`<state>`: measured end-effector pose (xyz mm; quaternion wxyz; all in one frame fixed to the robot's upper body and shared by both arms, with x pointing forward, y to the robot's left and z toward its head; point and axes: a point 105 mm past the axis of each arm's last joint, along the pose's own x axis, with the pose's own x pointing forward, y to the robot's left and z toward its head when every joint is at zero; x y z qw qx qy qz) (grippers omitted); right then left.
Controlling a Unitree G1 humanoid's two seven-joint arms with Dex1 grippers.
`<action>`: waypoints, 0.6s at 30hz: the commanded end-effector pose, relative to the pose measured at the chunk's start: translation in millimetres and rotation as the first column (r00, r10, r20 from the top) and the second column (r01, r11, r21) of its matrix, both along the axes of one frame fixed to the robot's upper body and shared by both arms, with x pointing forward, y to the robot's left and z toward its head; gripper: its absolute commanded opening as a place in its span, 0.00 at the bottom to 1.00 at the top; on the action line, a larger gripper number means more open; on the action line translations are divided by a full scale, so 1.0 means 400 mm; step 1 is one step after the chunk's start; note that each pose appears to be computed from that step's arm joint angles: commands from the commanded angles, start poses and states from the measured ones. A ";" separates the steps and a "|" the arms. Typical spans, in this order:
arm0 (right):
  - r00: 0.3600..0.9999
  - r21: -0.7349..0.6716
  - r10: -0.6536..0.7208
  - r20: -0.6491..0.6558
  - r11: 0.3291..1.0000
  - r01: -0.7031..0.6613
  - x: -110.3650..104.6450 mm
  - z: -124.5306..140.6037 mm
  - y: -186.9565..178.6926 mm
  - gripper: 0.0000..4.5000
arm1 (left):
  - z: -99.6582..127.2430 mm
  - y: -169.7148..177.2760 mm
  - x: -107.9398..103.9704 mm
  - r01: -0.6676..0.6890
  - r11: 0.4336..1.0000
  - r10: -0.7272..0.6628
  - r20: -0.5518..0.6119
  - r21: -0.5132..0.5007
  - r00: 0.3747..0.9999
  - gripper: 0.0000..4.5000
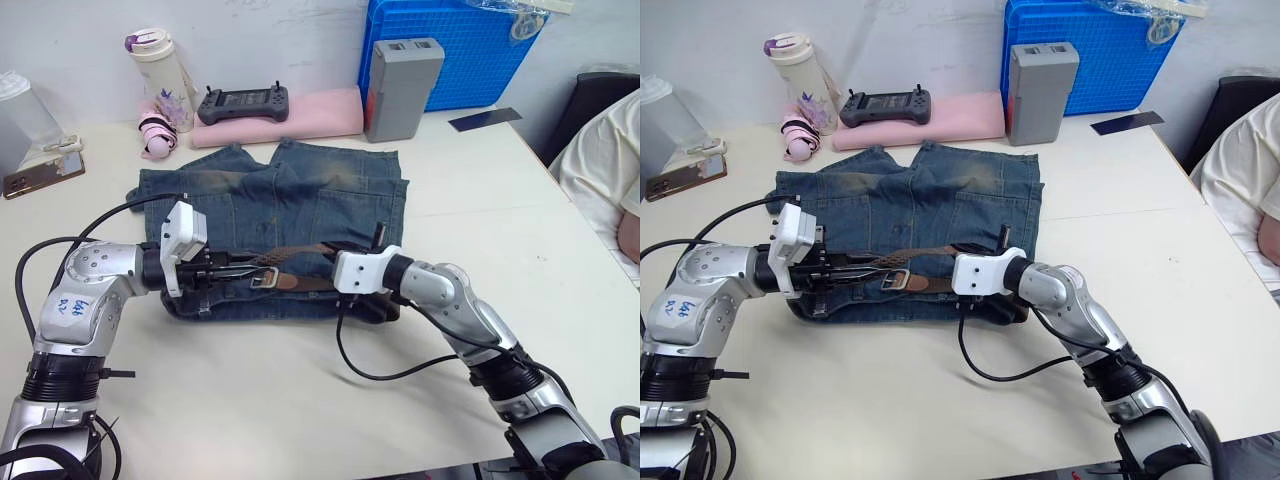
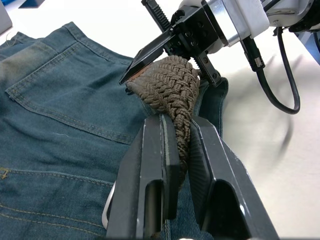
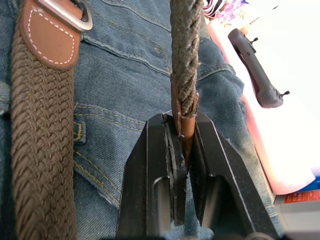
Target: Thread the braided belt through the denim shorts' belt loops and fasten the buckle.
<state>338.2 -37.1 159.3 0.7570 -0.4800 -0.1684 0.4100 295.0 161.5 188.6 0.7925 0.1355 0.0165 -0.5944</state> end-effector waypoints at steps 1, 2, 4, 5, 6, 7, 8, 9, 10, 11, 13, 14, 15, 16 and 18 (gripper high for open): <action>0.999 0.034 -0.012 0.053 0.999 0.010 -0.002 0.033 0.000 0.00 | 0.009 0.012 -0.007 -0.002 1.000 0.002 0.005 0.024 1.000 0.32; 0.998 0.028 -0.026 0.051 0.999 0.024 0.001 0.031 -0.002 0.00 | 0.007 0.016 -0.009 -0.011 0.999 0.011 -0.002 0.033 1.000 0.42; 0.998 0.027 -0.044 0.047 0.999 0.042 0.005 0.035 -0.001 0.00 | 0.017 0.029 -0.010 -0.044 0.999 0.045 -0.020 0.026 0.999 0.56; 0.998 0.020 -0.051 0.048 0.999 0.050 0.007 0.034 0.000 0.00 | 0.024 0.040 -0.016 -0.051 0.999 0.052 -0.047 0.015 0.998 0.68; 0.998 0.023 -0.055 0.041 0.998 0.054 0.007 0.032 0.005 0.00 | 0.041 0.060 -0.025 -0.067 0.998 0.067 -0.076 -0.002 0.995 0.72; 0.998 0.025 -0.058 0.036 0.998 0.057 0.008 0.030 0.009 0.00 | 0.052 0.074 -0.032 -0.077 0.997 0.076 -0.097 -0.013 0.992 0.72; 0.997 0.030 -0.061 0.038 0.998 0.059 0.009 0.031 0.017 0.00 | 0.075 0.094 -0.044 -0.097 0.994 0.091 -0.124 -0.044 0.988 0.72; 0.997 0.033 -0.060 0.043 0.998 0.059 0.009 0.033 0.027 0.00 | 0.094 0.110 -0.054 -0.113 0.991 0.102 -0.143 -0.074 0.984 0.72; 0.997 0.033 -0.060 0.048 0.998 0.058 0.009 0.034 0.037 0.00 | 0.106 0.122 -0.062 -0.123 0.988 0.108 -0.157 -0.093 0.982 0.72; 0.997 0.029 -0.058 0.059 0.998 0.057 0.010 0.035 0.044 0.00 | 0.134 0.129 -0.072 -0.143 0.978 0.117 -0.169 -0.150 0.979 0.72; 0.995 0.026 -0.065 0.077 0.998 0.063 0.016 0.036 0.057 0.00 | 0.178 0.122 -0.110 -0.137 0.950 0.077 -0.217 -0.280 0.973 0.72; 0.994 0.025 -0.067 0.083 0.998 0.065 0.018 0.035 0.066 0.00 | 0.187 0.120 -0.127 -0.132 0.939 0.055 -0.239 -0.319 0.969 0.72; 0.994 0.025 -0.069 0.085 0.997 0.067 0.019 0.033 0.072 0.00 | 0.190 0.118 -0.137 -0.132 0.932 0.044 -0.255 -0.339 0.966 0.72; 0.991 0.013 -0.077 0.106 0.997 0.076 0.023 0.034 0.079 0.00 | 0.183 0.078 -0.175 -0.092 0.902 -0.047 -0.307 -0.421 0.951 0.72; 0.986 0.016 -0.103 0.135 0.995 0.101 0.031 0.043 0.086 0.00 | 0.152 0.004 -0.244 -0.083 0.843 -0.178 -0.422 -0.532 0.889 0.72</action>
